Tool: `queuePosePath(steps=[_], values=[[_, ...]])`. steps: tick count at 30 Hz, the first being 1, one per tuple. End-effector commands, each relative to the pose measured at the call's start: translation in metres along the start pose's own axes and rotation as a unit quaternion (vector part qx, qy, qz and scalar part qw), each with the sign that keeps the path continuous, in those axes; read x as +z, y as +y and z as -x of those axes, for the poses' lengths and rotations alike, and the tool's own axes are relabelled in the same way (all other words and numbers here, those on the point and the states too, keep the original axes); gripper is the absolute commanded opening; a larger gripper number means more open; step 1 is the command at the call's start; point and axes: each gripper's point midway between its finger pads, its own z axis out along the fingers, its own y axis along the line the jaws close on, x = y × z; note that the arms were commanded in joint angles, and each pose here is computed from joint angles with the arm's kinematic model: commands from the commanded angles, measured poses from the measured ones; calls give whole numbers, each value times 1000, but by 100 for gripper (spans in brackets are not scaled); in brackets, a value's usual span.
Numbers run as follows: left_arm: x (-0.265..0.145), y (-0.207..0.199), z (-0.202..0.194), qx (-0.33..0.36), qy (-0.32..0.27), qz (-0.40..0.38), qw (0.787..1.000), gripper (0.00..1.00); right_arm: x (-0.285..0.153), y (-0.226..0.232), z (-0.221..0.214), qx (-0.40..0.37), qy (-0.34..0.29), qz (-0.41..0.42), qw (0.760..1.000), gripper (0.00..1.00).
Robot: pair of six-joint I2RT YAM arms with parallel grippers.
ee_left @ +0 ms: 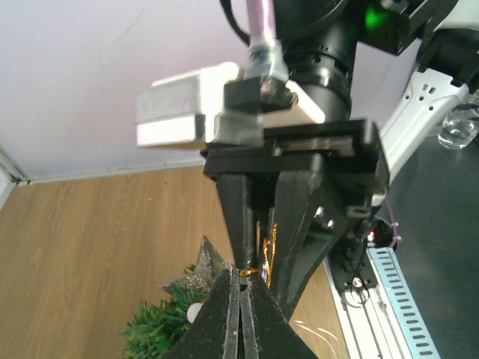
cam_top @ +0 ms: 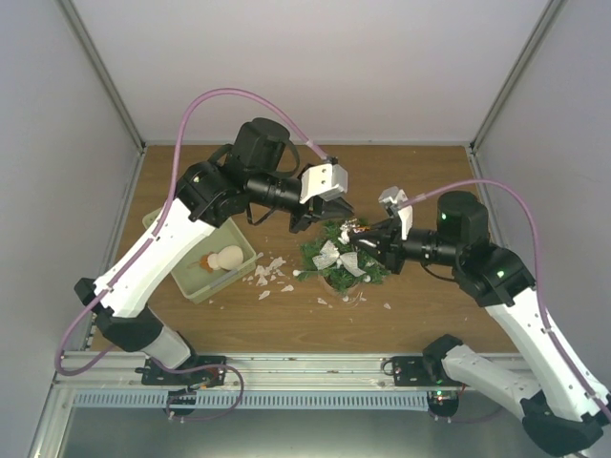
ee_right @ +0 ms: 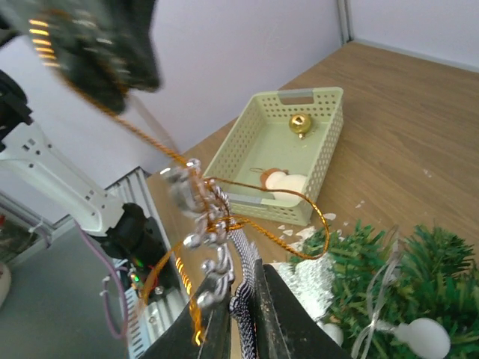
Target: Decorate the small christmas tree
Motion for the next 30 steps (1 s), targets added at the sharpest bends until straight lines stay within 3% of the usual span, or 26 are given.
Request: queuePosePath(steps=[1,7,12,17,18,20,22,30], values=[[-4,-14,-5,4,2,-11,1000,0,-18,30,0,9,-4,47,999,12],[-3,-30,-43,-13,35,-27,999,0,-31,52,-28,53,45,94,993,12],[6,-30,-69,-33,62,-30,997,0,-38,57,-29,58,46,95,993,11],[12,-19,-66,-35,68,-17,997,0,-39,54,-26,55,46,82,994,12],[11,-18,-61,-32,65,-17,997,0,-38,53,-27,54,45,78,994,15],[8,-16,-55,-26,61,-10,998,0,-38,47,-27,52,44,61,996,38],[5,-14,-50,-18,59,0,998,0,-39,42,-26,47,41,43,997,48],[-12,-6,-46,11,69,50,996,0,-43,35,-23,36,32,14,999,52]])
